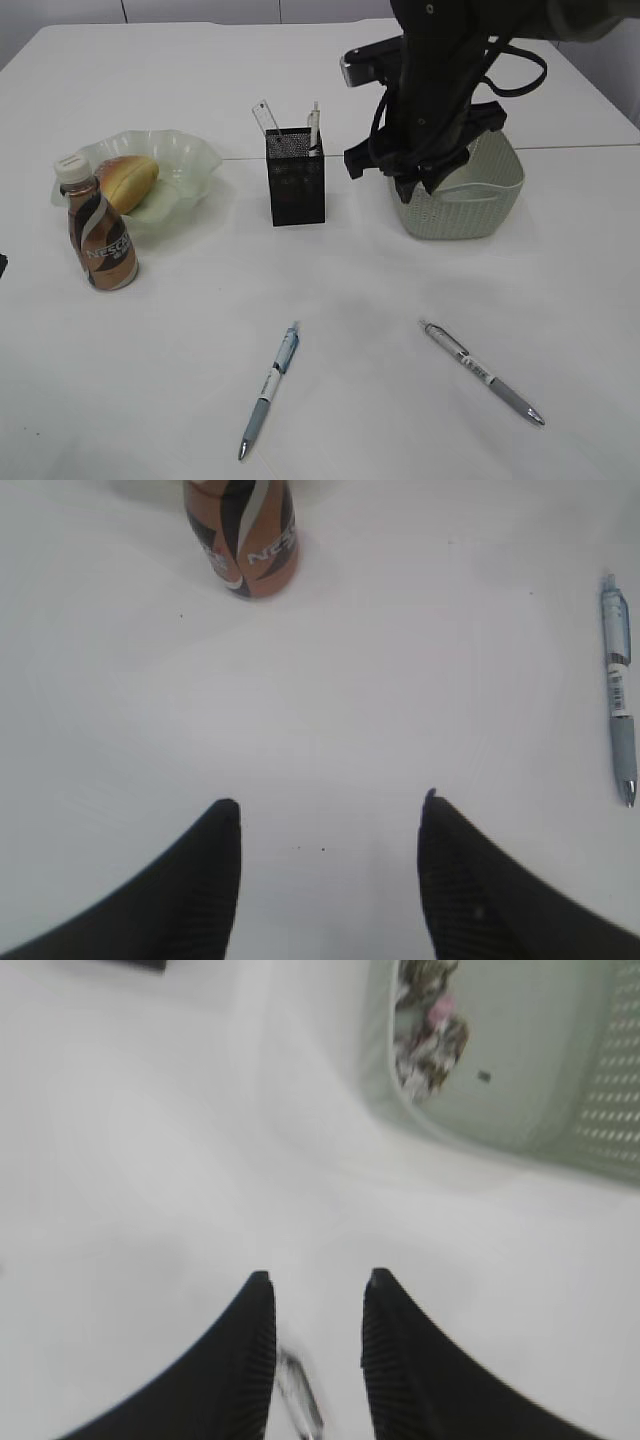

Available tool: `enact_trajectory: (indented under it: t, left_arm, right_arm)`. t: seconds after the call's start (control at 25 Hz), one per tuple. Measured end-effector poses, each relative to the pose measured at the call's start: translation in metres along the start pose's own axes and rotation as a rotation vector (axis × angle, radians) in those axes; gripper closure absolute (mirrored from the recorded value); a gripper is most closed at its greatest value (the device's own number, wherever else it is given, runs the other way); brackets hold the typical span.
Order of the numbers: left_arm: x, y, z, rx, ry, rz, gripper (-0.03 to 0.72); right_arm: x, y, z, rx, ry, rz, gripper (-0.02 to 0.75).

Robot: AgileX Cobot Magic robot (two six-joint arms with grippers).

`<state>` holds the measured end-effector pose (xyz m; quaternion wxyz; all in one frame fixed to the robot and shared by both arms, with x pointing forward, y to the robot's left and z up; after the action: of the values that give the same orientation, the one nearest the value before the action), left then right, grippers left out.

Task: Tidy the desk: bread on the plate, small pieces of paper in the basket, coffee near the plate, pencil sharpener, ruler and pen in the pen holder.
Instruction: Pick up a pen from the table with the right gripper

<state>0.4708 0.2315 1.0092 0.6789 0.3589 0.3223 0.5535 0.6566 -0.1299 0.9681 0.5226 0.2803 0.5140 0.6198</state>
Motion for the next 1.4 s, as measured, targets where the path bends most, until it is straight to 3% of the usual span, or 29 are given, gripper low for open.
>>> enact_trajectory:
  t: [0.16,0.48,0.64,1.0,1.4]
  left_arm:
    - [-0.001,0.0,-0.001,0.006,0.009,-0.008,0.272]
    - [-0.001,0.0,-0.009,0.062,0.014,-0.004,0.272]
    - [-0.002,0.0,-0.012,0.078,0.022,-0.01,0.272]
    - [-0.003,0.0,-0.012,0.082,0.032,-0.02,0.272]
    - [-0.004,0.001,-0.018,0.118,0.037,-0.021,0.272]
  right_arm:
    - [0.008,0.004,-0.019,0.124,0.089,0.065,0.52]
    - [0.021,0.01,-0.022,0.127,0.193,0.162,0.52]
    - [0.02,0.013,-0.043,0.169,0.242,0.175,0.52]
    - [0.014,0.001,-0.129,0.325,0.38,0.199,0.52]
    - [0.014,-0.031,-0.13,0.306,0.373,0.223,0.52]
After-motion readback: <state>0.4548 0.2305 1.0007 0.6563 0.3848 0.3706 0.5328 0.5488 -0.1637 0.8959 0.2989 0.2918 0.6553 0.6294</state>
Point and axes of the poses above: a point on each arm's last joint axis where the gripper is mounted, y pointing back along that axis away from the gripper, x along the wrist's bending axis when the last joint is at zero, z = x × y, the point moved 6 cm from there along -y, pointing out along that axis toward the gripper, and after that the axes turned 4 degrees about y, right-handed, at the moved point
